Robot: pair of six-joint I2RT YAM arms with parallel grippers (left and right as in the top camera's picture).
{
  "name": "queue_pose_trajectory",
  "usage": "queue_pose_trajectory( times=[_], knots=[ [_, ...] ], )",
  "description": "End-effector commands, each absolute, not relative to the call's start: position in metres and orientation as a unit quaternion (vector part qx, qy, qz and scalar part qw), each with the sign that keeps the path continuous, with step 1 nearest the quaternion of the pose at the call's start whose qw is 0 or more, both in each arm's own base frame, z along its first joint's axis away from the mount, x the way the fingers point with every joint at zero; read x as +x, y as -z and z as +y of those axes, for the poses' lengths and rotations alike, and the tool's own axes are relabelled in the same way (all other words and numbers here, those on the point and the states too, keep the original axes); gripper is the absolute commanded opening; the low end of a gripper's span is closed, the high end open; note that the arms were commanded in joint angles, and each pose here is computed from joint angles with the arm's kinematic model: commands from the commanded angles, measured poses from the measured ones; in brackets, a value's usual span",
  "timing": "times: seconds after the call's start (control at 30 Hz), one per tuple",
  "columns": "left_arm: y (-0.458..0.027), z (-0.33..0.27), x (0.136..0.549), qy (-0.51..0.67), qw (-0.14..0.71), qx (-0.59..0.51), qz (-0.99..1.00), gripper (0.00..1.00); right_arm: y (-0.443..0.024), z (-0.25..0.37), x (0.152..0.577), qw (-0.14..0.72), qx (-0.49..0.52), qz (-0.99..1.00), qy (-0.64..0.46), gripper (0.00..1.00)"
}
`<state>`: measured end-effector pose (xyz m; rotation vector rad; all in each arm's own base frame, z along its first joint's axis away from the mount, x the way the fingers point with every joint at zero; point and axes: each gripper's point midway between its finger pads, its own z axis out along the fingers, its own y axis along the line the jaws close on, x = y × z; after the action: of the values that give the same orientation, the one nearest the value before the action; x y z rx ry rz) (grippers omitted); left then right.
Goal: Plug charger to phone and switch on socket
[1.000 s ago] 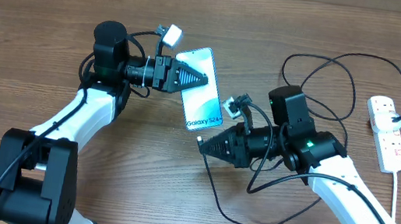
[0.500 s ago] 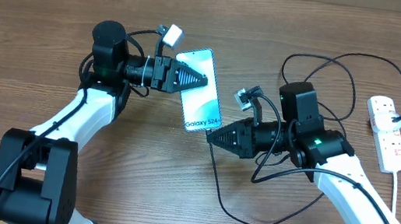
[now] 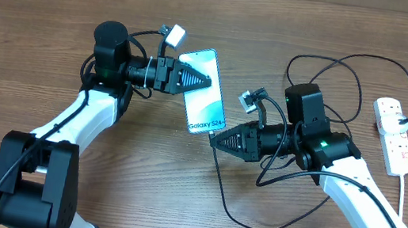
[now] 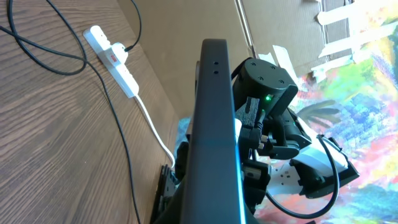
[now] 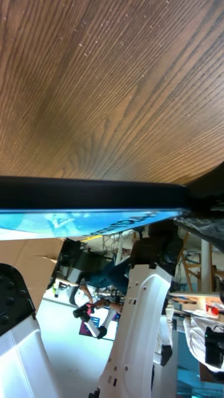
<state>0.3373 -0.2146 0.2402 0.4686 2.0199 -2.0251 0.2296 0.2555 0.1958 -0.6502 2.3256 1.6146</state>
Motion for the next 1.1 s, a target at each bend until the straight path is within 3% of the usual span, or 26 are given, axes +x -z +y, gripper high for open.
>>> queue_pose_trajectory(
  times=[0.0,1.07],
  knots=[
    [-0.2433,-0.2131,0.3434,0.691,0.135,0.159,0.692,0.04,-0.2042,0.2566,0.2256,0.119,-0.231,0.783,-0.565,0.04],
    [-0.2428,-0.2157,0.3457,0.691,0.129,0.143,0.697,0.04,-0.2044,0.2568,0.2261,0.12,-0.231,0.783,-0.565,0.04]
  ],
)
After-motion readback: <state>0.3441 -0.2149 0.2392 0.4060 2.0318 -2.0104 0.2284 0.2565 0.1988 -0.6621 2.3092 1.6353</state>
